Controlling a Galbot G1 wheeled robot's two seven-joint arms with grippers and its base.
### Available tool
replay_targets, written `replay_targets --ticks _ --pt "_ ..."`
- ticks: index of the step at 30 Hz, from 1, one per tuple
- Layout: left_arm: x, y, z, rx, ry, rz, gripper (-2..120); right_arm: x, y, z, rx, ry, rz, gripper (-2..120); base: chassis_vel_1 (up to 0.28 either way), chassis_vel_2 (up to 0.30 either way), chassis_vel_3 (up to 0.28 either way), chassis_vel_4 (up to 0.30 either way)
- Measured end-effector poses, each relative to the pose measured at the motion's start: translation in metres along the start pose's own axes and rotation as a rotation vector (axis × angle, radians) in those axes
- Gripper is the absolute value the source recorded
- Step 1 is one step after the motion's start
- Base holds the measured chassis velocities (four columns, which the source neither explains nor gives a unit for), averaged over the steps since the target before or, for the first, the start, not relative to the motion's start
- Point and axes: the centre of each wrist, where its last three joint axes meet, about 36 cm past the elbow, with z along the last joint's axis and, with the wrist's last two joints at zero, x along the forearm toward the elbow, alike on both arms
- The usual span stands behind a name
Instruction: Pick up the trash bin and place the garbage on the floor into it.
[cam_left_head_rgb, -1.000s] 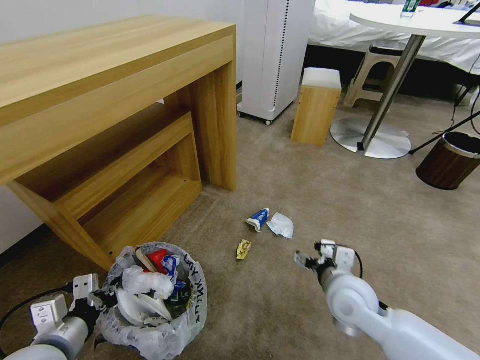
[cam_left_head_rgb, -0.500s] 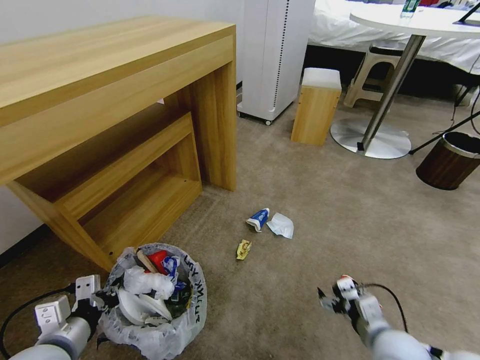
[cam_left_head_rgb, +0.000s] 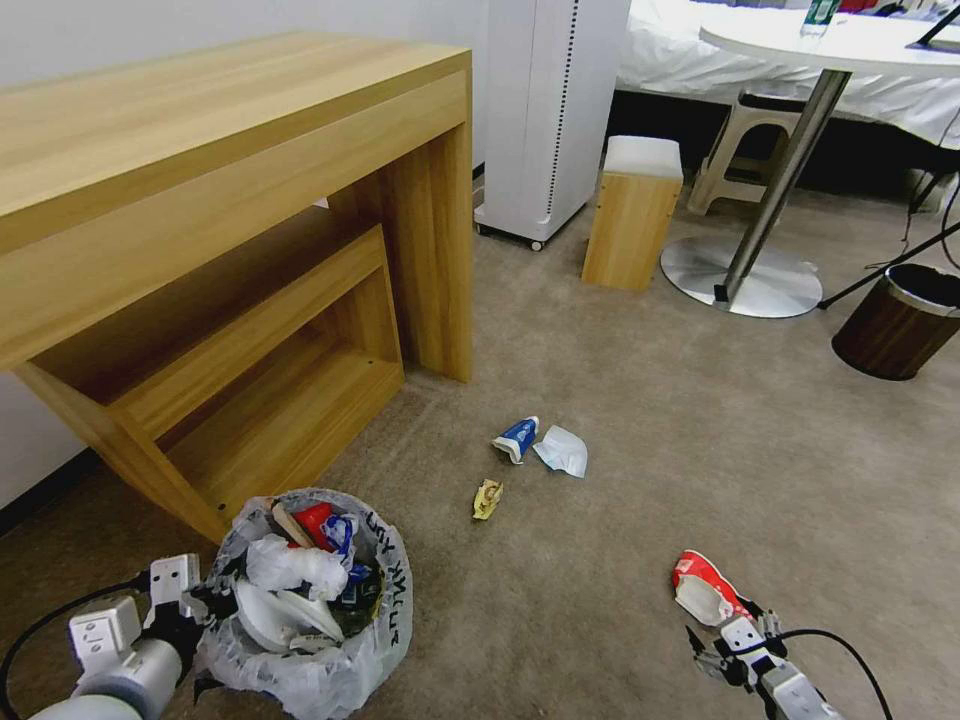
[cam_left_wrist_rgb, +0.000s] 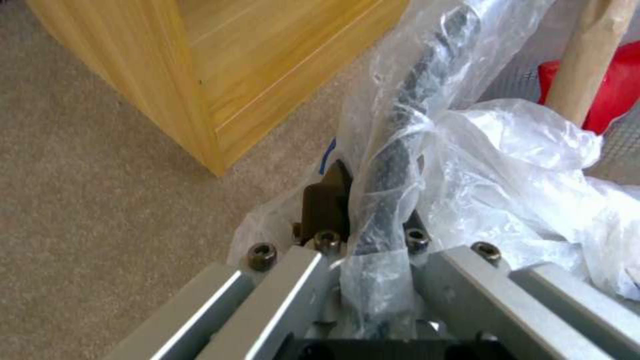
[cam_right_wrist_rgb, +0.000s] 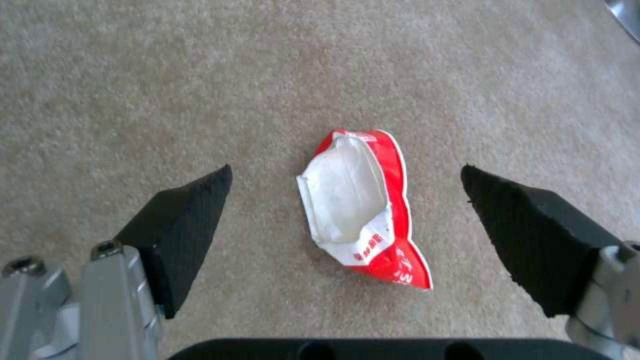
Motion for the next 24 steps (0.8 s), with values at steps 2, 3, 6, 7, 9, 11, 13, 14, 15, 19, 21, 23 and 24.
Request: replay_targets --ticks 2,3,6,7,9,11,13,14,15,19,21,23,24 --pt "-0.001 0.0 0.001 0.003 0.001 -0.001 0 -0.011 -0.002 0.017 0.006 -0.02 -0.008 86 0.0 0.0 0.0 0.0" --pt "-0.001 0.0 0.001 0.005 0.001 -0.002 0 -0.017 -0.001 0.026 0.009 -0.027 -0.011 86 0.0 0.0 0.0 0.0" --pt "-0.001 0.0 0.003 0.008 0.004 -0.002 0 -0.029 0.001 0.048 0.015 -0.026 -0.003 86 0.0 0.0 0.0 0.0" --pt "0.0 0.0 0.003 0.007 0.005 -0.003 0 -0.033 0.001 0.057 0.015 -0.026 0.003 86 0.0 0.0 0.0 0.0" --pt "0.0 0.0 0.004 0.007 0.007 -0.003 0 -0.036 0.002 0.065 0.015 -0.025 0.004 84 0.0 0.0 0.0 0.0" --pt "0.0 0.0 0.004 0.007 0.007 -0.004 0 -0.042 0.002 0.077 0.019 -0.016 0.013 84 0.0 0.0 0.0 0.0" --pt "0.0 0.0 0.005 0.007 0.008 -0.004 0 -0.045 0.002 0.082 0.023 -0.021 0.019 84 0.0 0.0 0.0 0.0" --pt "0.0 0.001 0.005 0.007 0.01 -0.004 0 -0.05 0.001 0.086 0.025 -0.03 0.029 83 0.0 0.0 0.0 0.0" --pt "0.0 0.001 0.006 0.006 0.011 -0.005 0 -0.054 -0.002 0.085 0.024 -0.039 0.04 82 0.0 0.0 0.0 0.0" --pt "0.0 0.001 0.005 0.006 0.009 -0.004 0 -0.062 -0.016 0.077 0.023 -0.058 0.074 83 0.0 0.0 0.0 0.0" --pt "0.0 0.001 0.005 0.006 0.007 -0.004 0 -0.067 -0.02 0.077 0.026 -0.063 0.086 82 0.0 0.0 0.0 0.0" --pt "0.0 0.001 0.005 0.006 0.006 -0.002 0 -0.076 -0.025 0.077 0.026 -0.075 0.105 82 0.0 0.0 0.0 0.0" --pt "0.0 0.001 0.005 0.006 0.006 -0.002 0 -0.076 -0.025 0.077 0.026 -0.075 0.105 82 0.0 0.0 0.0 0.0"
